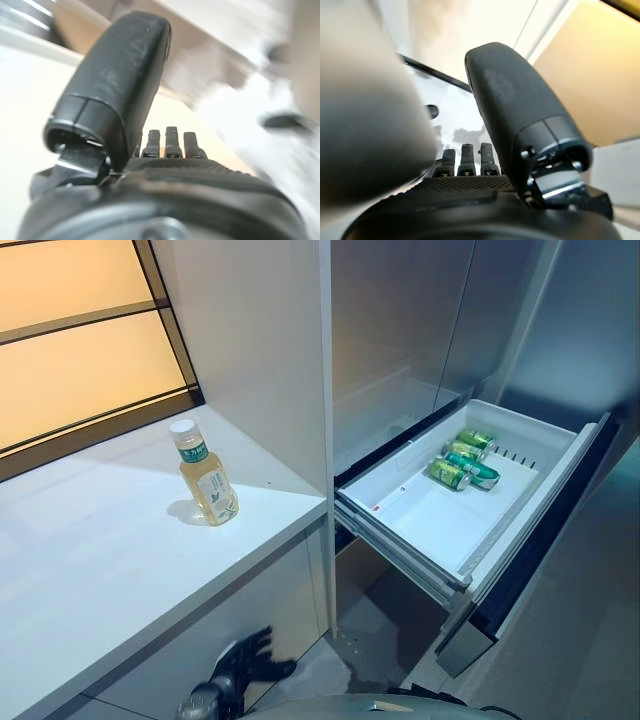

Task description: Put drinks into fridge and close the fridge

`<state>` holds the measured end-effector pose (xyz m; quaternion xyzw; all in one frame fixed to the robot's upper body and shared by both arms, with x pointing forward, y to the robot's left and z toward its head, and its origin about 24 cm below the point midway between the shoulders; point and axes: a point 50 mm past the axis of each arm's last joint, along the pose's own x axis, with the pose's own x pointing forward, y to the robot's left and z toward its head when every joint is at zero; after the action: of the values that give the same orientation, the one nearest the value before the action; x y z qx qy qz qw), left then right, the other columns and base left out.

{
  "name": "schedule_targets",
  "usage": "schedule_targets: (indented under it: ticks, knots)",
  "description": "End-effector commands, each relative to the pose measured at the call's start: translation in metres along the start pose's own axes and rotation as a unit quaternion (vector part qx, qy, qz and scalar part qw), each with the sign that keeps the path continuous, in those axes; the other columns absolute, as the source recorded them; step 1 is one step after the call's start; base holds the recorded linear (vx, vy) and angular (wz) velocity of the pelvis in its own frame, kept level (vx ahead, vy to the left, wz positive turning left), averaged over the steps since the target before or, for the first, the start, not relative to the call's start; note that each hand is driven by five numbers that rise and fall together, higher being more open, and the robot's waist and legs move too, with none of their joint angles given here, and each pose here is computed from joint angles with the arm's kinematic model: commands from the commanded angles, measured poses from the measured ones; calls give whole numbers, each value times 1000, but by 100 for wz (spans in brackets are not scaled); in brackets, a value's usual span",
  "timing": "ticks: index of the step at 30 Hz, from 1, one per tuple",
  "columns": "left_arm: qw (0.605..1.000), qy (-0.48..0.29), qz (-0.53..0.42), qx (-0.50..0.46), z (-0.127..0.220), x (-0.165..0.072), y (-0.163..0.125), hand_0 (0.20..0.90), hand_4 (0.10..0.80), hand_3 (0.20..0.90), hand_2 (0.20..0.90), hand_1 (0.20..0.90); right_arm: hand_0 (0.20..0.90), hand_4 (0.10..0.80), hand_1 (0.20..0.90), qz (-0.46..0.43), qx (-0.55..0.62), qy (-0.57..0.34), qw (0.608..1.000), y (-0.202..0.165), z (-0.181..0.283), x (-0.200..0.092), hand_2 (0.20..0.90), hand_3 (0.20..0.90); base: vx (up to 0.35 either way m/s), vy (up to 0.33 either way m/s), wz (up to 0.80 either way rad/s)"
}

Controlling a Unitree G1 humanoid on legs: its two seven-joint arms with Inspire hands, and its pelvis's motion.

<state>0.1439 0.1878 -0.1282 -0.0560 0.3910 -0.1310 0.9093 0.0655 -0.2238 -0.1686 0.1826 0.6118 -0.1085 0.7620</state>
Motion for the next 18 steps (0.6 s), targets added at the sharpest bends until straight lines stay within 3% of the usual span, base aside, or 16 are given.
schedule_targets:
  ticks: [1, 4, 7, 11, 16, 18]
  knots:
    - [994, -68, -38, 72, 74, 15, -2, 900, 800, 900, 900, 900, 900, 800, 900, -5, -14, -15, 1000, -3, 17, -2, 900, 900, 9, 52, -1]
    - [991, -86, -65, 76, 115, 4, 6, 900, 800, 900, 900, 900, 900, 800, 900, -12, -19, -12, 1000, -9, 13, -3, 900, 900, 14, 37, 5]
    - [985, -105, -127, 60, 154, -15, -5, 900, 800, 900, 900, 900, 900, 800, 900, -17, -17, -9, 1000, -13, 7, -4, 900, 900, 12, 20, 16]
    - [928, -163, -336, 24, 196, -58, -45, 900, 800, 900, 900, 900, 900, 800, 900, -19, -7, -12, 1000, -15, -1, -4, 900, 900, 0, 13, 29]
    - [865, -219, -451, -2, 219, -84, -65, 900, 800, 900, 900, 900, 900, 800, 900, -18, -15, -13, 1000, -12, -6, -3, 900, 900, 7, 16, 35]
    - [821, -255, -510, -11, 233, -99, -74, 900, 800, 900, 900, 900, 900, 800, 900, -16, -23, -10, 1000, -9, -8, -2, 900, 900, 16, 21, 28]
